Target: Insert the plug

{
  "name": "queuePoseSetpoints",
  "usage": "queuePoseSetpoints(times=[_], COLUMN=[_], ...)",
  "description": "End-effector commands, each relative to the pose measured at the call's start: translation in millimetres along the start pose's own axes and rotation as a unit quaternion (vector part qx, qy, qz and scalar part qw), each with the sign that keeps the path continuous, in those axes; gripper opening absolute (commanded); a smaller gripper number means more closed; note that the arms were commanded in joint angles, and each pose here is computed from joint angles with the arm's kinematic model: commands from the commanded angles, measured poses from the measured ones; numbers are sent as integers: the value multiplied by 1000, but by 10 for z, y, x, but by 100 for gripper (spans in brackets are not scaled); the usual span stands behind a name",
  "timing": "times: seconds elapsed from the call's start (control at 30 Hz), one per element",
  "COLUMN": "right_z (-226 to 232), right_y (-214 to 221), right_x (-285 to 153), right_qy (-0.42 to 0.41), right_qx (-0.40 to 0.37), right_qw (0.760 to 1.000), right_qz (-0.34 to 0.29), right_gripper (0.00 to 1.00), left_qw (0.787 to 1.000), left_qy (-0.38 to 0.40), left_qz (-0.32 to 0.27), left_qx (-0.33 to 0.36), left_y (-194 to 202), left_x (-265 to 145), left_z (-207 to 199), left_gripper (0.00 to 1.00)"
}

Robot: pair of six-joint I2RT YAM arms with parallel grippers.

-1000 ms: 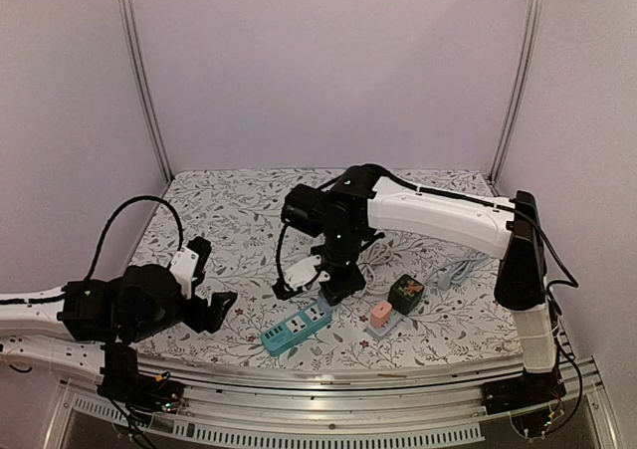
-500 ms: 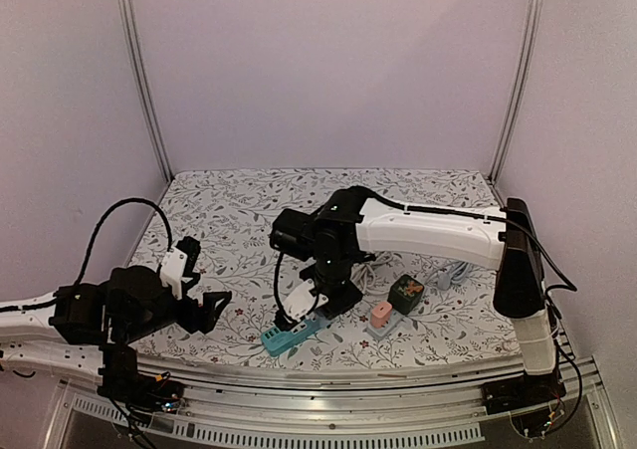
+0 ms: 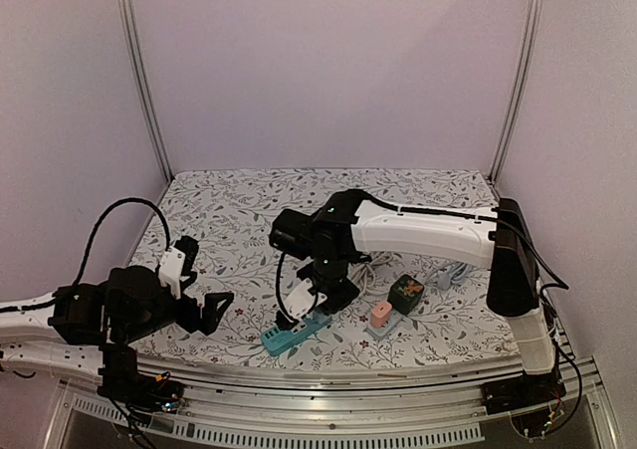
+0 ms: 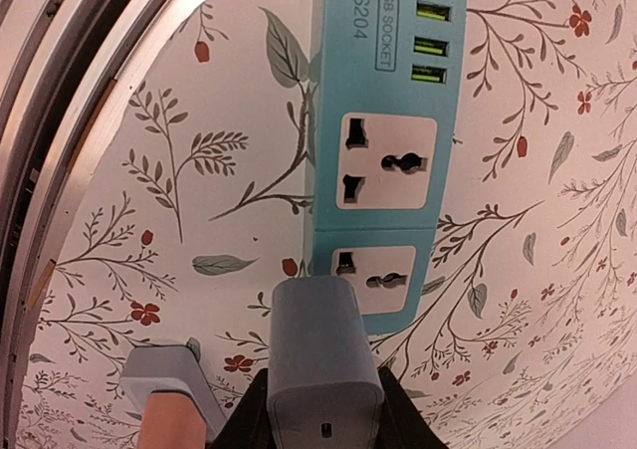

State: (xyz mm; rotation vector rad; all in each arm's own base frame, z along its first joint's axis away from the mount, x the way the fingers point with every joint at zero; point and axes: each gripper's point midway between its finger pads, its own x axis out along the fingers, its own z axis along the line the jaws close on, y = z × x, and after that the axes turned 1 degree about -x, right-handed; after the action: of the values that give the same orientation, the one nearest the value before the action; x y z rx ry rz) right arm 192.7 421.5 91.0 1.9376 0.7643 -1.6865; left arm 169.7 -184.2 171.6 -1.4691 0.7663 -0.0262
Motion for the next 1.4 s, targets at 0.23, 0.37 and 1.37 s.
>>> queuePoseSetpoints(times=[0.23, 0.37, 1.37], right_z=[-108, -122, -25], right_y=[35, 21, -70], right_x=[128, 131, 190], right_qy=[-2, -1, -16], right_qx=[-12, -13, 4], right_qw=[1000, 1000, 1000], right_qz=[-6, -10, -9], right_gripper=[0, 0, 0], left_qw=[1000, 1000, 1000], left_qy=[7, 4, -2], left_qz=[-7, -3, 1], left_qx=[-7, -2, 2], left_y=[36, 47, 58], left_x=[-56, -43, -24], left_z=[30, 28, 34], left_gripper=[99, 99, 99])
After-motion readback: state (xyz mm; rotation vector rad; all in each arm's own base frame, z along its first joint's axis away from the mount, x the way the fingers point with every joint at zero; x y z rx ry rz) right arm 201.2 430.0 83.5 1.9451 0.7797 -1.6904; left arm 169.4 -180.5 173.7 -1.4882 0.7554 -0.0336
